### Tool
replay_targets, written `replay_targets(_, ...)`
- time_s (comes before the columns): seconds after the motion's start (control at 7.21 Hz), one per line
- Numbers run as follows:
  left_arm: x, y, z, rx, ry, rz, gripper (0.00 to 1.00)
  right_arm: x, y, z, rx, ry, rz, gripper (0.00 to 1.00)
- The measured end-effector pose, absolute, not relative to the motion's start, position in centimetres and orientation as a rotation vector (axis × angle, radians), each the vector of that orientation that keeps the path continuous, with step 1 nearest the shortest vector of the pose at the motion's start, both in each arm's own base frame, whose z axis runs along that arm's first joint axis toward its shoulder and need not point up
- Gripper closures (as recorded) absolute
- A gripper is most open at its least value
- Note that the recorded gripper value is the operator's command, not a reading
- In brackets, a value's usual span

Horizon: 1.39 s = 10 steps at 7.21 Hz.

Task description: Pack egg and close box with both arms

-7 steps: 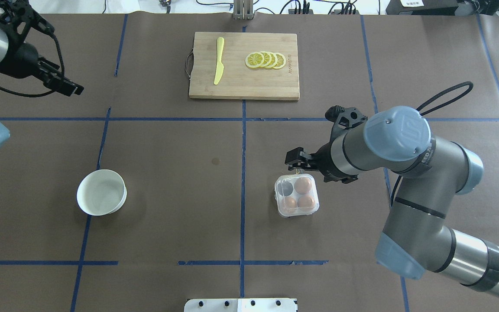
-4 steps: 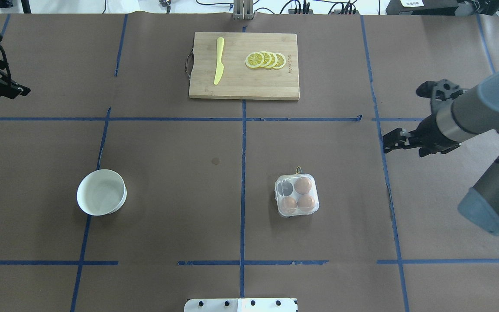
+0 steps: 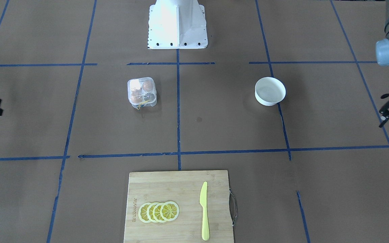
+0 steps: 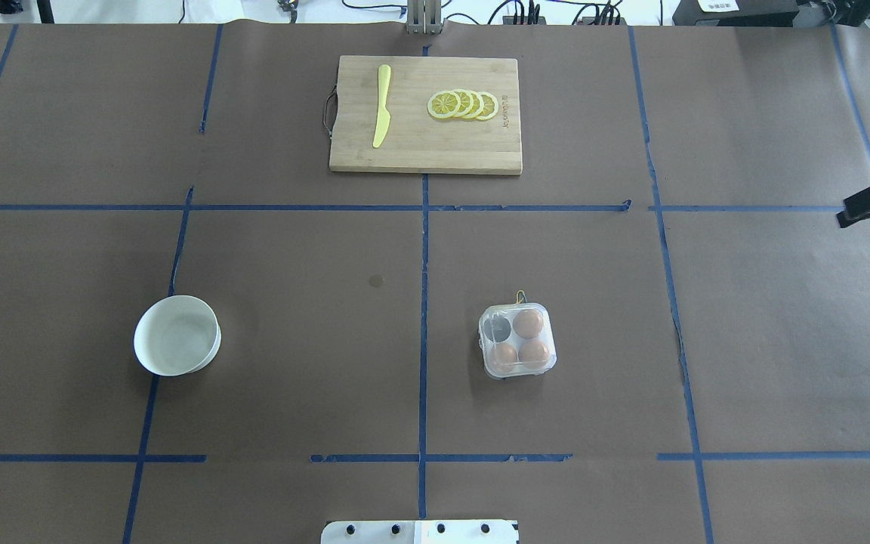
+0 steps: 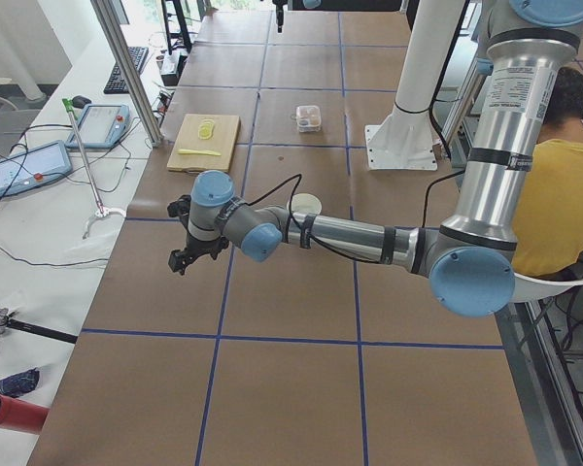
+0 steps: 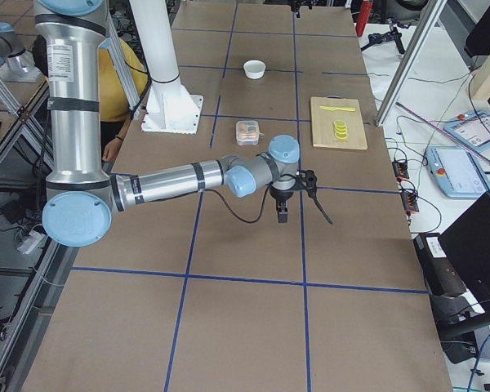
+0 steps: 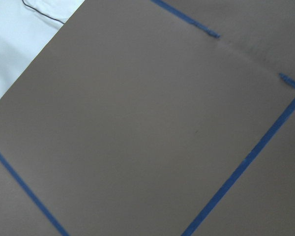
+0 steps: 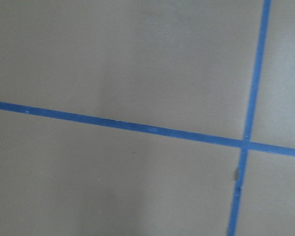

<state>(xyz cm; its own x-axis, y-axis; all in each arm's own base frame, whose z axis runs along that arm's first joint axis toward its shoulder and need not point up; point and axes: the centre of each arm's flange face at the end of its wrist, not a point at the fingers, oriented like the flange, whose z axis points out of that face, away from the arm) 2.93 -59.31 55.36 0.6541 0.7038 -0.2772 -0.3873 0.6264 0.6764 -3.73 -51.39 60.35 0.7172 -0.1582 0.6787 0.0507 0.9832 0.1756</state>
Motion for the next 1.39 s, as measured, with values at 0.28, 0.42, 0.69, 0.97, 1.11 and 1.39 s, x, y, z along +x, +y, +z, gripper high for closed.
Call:
replay_targets(0.28, -2.4, -59.5, 56.3, 0.535, 0.553, 0.603, 0.00, 2.4, -53.2, 61.9, 0.155, -0.741, -0.163, 0.00)
replay_targets(0.42, -4.2, -59.9, 55.6, 0.465, 0.579, 0.560, 0.00, 3.8, -54.1, 61.4, 0.145, -0.737, -0.181, 0.00)
replay_targets(0.69, -5.6, -59.1, 54.7, 0.304, 0.724, 0.382, 0.00, 4.4, -54.7, 60.7, 0.137, -0.754, -0.193, 0.00)
replay_targets(0.97, -5.8, -57.4, 55.0, 0.223, 0.767, 0.269, 0.00, 4.4, -54.6, 61.1, 0.125, -0.775, -0.185, 0.00)
replay_targets(1.11, -5.9, -57.1, 54.8, 0.221, 0.759, 0.258, 0.00, 4.3, -54.5, 61.7, 0.116, -0.779, -0.179, 0.00)
replay_targets(1.39, -5.9, -56.8, 54.3, 0.244, 0.749, 0.267, 0.00, 4.4, -54.1, 62.5, 0.127, -0.779, -0.183, 0.00)
